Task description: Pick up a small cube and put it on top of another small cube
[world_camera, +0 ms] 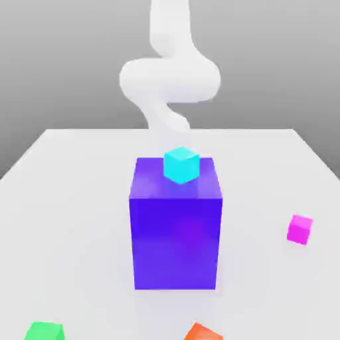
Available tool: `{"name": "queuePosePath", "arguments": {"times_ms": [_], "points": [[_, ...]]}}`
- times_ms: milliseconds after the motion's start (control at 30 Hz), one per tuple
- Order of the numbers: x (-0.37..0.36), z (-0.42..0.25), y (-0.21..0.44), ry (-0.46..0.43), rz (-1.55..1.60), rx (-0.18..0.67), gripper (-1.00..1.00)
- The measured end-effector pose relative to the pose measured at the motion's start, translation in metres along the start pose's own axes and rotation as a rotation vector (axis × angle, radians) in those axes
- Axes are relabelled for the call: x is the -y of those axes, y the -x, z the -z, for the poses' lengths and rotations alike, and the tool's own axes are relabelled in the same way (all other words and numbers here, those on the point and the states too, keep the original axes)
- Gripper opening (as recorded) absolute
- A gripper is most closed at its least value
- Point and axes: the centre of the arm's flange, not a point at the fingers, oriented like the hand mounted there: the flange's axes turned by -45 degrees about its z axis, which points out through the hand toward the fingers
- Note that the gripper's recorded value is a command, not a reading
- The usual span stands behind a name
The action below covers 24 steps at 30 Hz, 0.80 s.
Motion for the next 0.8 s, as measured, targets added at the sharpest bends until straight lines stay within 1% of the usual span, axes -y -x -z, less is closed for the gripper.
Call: {"name": "queuePosePath", "arguments": {"times_ms": [200, 400, 600, 800], "points": [[0.075, -0.092, 0.023, -0.100, 0.417, 0.111, 0.00], [0.152, -0.163, 0.071, -0.226, 0.830, 0.191, 0.00], [0.226, -0.215, 0.141, -0.380, 1.245, 0.242, 0.00], [0.288, -0.246, 0.230, -0.561, 1.656, 0.261, 0.00]]}}
